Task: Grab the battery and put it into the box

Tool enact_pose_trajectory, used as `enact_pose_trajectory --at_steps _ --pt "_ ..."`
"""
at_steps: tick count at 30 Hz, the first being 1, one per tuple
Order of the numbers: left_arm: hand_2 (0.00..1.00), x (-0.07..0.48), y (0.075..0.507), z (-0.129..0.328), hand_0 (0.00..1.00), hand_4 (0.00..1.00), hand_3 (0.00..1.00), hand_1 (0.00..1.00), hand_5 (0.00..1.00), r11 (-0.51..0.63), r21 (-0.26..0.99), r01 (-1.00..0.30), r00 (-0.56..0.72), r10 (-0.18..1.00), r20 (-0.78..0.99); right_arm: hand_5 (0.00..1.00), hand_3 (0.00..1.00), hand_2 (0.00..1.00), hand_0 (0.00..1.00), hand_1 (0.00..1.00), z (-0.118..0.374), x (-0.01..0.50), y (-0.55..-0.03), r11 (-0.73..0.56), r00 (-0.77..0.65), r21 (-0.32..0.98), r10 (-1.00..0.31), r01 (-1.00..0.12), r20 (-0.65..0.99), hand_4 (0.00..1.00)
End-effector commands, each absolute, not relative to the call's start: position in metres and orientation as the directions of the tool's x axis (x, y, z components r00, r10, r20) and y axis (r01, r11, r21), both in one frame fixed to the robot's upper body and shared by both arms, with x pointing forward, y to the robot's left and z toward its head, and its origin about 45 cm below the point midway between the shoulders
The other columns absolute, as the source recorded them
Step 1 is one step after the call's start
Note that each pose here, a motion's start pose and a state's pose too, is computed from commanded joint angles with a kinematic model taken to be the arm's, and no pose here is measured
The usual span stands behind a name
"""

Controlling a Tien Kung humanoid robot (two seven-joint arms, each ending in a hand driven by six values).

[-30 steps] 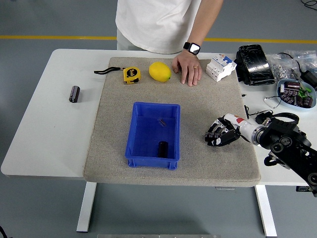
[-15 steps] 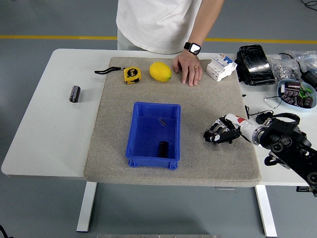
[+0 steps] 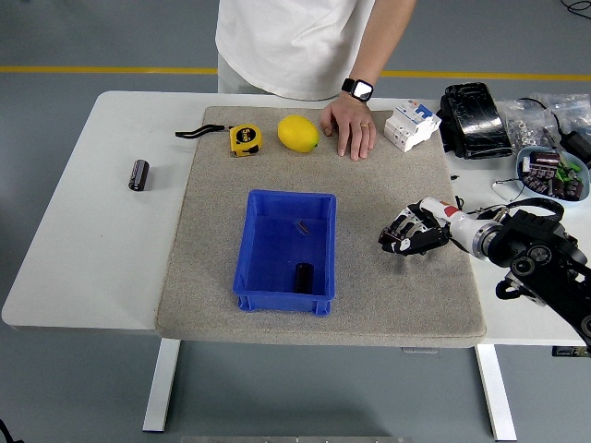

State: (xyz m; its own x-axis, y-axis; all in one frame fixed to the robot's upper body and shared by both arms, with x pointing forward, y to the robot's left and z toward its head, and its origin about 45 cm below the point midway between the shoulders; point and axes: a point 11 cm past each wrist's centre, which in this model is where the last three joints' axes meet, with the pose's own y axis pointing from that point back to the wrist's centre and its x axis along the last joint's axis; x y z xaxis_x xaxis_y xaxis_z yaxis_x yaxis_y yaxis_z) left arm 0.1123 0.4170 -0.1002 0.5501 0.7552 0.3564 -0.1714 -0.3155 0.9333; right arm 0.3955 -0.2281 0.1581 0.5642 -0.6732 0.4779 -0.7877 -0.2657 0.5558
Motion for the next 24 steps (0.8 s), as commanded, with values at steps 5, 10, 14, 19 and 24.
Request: enact_pose_trajectory --at_steps 5,10,14,19,24 --pt "0.648 0.113 0.418 -0.100 0.608 0.719 0.715 0.588 0.705 -0.317 0.933 -0.172 0.550 0.754 0.358 0.187 0.475 0.435 0.284 0.371 0.170 0.397 -0.219 -0.295 0.571 0.531 -0.661 -0.794 0.487 0.842" --pt "0.648 0.112 0.419 -0.100 0.608 0.719 0.715 0.588 0.705 -0.318 0.932 -0.171 0.549 0.755 0.359 0.187 0.475 0.435 0.284 0.371 0.193 0.398 -0.200 -0.352 0.583 0.482 -0.636 -0.803 0.506 0.842" --pt "0.647 0.111 0.420 -0.099 0.609 0.720 0.715 0.586 0.706 -0.320 0.932 -0.168 0.551 0.754 0.358 0.185 0.475 0.435 0.285 0.370 0.218 0.397 -0.169 -0.436 0.610 0.427 -0.588 -0.792 0.531 0.847" --pt "0.645 0.110 0.420 -0.099 0.608 0.721 0.715 0.584 0.707 -0.321 0.932 -0.165 0.552 0.753 0.357 0.184 0.476 0.436 0.284 0.370 0.235 0.391 -0.128 -0.530 0.653 0.393 -0.513 -0.752 0.557 0.847" --pt "0.640 0.111 0.422 -0.099 0.606 0.722 0.715 0.580 0.708 -0.324 0.931 -0.167 0.551 0.753 0.361 0.183 0.476 0.436 0.283 0.368 0.230 0.386 -0.095 -0.577 0.690 0.409 -0.431 -0.706 0.582 0.848"
